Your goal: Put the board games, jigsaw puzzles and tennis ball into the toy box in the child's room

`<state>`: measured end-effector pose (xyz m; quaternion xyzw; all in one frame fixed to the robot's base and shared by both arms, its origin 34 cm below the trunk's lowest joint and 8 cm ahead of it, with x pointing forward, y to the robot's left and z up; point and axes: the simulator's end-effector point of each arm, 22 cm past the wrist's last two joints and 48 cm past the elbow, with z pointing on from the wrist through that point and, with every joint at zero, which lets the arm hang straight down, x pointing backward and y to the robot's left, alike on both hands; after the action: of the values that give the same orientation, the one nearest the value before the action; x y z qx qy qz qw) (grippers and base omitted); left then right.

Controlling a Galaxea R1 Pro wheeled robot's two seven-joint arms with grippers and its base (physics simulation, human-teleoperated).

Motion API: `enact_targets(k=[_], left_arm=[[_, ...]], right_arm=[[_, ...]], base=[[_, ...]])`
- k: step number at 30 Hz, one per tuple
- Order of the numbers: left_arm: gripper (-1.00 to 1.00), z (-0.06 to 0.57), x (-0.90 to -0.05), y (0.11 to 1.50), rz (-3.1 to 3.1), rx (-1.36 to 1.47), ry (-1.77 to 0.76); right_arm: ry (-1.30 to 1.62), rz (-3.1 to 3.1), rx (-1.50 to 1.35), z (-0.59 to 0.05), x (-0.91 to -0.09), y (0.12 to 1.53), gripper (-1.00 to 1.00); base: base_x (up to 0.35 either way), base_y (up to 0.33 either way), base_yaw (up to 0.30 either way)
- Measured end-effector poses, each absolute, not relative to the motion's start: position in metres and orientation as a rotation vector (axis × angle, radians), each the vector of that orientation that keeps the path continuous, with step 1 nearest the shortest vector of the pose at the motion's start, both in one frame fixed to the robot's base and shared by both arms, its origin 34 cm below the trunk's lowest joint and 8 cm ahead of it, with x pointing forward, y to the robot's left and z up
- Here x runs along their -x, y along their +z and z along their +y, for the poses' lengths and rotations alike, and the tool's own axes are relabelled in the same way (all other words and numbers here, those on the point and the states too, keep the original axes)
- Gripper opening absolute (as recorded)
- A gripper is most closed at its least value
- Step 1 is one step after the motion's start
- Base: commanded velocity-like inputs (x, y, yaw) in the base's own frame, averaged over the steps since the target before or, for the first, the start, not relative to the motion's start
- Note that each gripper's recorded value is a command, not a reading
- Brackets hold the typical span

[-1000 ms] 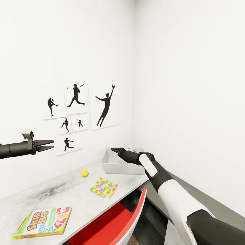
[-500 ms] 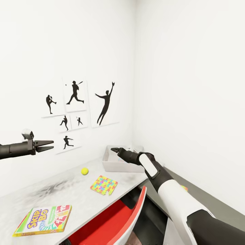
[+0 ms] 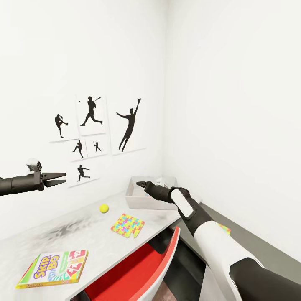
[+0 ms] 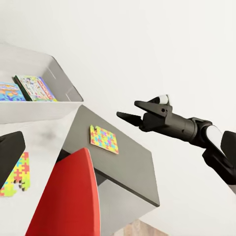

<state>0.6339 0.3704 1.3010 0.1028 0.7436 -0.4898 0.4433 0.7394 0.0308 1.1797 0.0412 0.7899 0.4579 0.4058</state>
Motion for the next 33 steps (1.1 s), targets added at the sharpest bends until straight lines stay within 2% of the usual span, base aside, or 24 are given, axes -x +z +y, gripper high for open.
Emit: enact_targets(k=[14,19,33], left_arm=[[1.0,0.3705,-0.6338,1.3003,1.845,-0.254,-1.215],[1.0,0.3706,-0.634,1.2999,1.846,-0.253,-1.215],[1.0,0.3704,-0.6348,1.2956,1.853,-0.249,-1.219]], right_arm=[[1.155,1.992,-0.104,0.0307,-0.7396,1.1797,1.0],[1.153,1.992,-0.105,0.0306,-0.74,1.1793,1.0],[1.148,1.997,-0.109,0.03,-0.7411,1.1766,1.0]], base=[[-0.001,0.0,0.012],[-0.078,0.06,0.222],[-0.179,0.212,0.268]])
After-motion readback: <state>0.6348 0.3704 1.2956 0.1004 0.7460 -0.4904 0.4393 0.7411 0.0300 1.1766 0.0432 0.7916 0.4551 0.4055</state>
